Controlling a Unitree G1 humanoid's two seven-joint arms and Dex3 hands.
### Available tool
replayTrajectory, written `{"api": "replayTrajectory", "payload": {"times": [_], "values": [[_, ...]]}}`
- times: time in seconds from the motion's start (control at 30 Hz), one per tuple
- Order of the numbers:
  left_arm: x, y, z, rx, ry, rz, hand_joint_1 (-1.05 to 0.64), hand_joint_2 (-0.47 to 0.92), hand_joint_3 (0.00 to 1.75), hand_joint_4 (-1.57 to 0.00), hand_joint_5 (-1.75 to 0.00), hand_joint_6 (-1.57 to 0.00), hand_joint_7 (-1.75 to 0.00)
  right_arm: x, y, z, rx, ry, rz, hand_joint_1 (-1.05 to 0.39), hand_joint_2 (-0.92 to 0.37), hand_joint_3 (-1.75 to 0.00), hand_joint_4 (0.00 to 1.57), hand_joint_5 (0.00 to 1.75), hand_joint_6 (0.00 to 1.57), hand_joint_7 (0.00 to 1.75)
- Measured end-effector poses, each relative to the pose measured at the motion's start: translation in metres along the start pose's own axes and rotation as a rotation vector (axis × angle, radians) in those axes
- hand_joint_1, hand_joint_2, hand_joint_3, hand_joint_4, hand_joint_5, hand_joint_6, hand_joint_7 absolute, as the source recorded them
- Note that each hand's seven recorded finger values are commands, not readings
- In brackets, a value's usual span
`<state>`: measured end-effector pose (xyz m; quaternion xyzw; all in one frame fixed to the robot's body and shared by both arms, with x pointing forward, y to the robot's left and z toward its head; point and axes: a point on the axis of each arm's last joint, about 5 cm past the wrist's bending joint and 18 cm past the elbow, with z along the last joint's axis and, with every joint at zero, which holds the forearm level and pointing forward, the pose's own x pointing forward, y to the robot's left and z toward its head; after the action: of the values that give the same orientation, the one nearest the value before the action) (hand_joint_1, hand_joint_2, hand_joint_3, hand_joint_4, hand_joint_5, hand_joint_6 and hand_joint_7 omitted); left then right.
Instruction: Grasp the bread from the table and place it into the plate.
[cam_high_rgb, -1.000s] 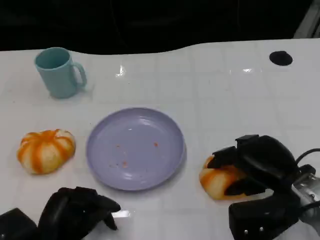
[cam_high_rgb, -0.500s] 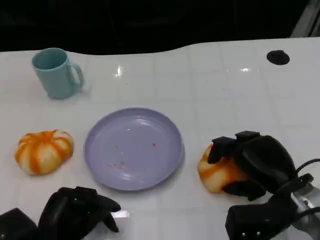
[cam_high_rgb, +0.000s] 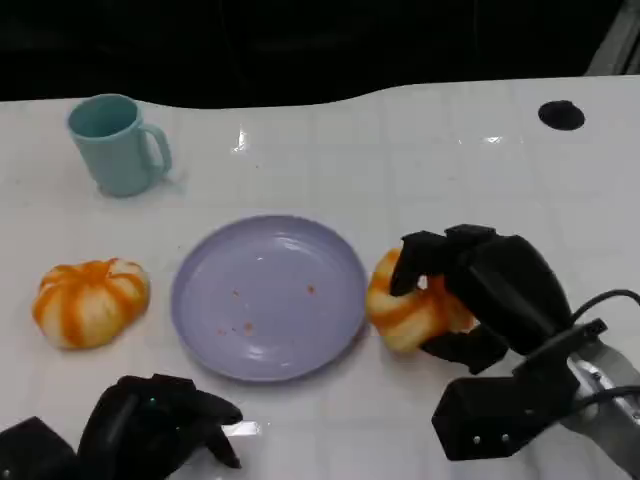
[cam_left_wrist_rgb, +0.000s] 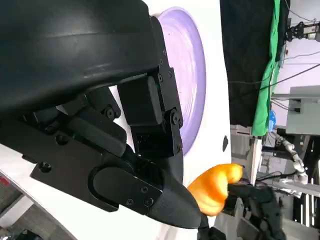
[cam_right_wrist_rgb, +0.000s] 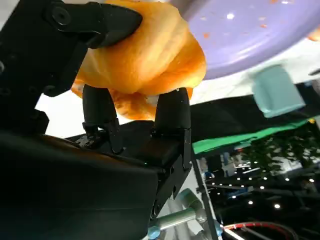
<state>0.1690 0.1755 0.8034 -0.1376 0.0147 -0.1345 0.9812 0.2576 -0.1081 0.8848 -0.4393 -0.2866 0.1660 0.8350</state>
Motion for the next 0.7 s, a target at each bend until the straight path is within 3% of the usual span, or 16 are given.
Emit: {"api": "replayTrajectory", "payload": {"times": [0.2, 0.4, 0.7], "values": [[0.000, 0.000, 0.000, 0.000, 0.000, 0.001, -1.05, 0.86, 0.00, -1.28, -1.00, -1.57, -0.19, 0.021, -0.0029, 0.012, 0.023, -0.062, -0.016, -0.18, -0.27, -1.38, 0.99, 1.75, 0.80, 1.60], [0.000, 0.000, 0.000, -0.001, -0.003, 0.000, -1.04, 0.84, 0.00, -1.31, -0.94, -1.57, -0.18, 0.042, 0.0007, 0.026, 0.048, -0.112, 0.003, -0.14, -0.28, -1.36, 0.98, 1.75, 0.83, 1.54], [0.000, -0.003, 0.000, -0.007, -0.007, -0.001, -1.05, 0.83, 0.00, -1.33, -0.92, -1.57, -0.20, 0.065, 0.0201, 0.046, 0.060, -0.170, 0.043, -0.21, -0.30, -1.40, 0.99, 1.75, 0.84, 1.55]]}}
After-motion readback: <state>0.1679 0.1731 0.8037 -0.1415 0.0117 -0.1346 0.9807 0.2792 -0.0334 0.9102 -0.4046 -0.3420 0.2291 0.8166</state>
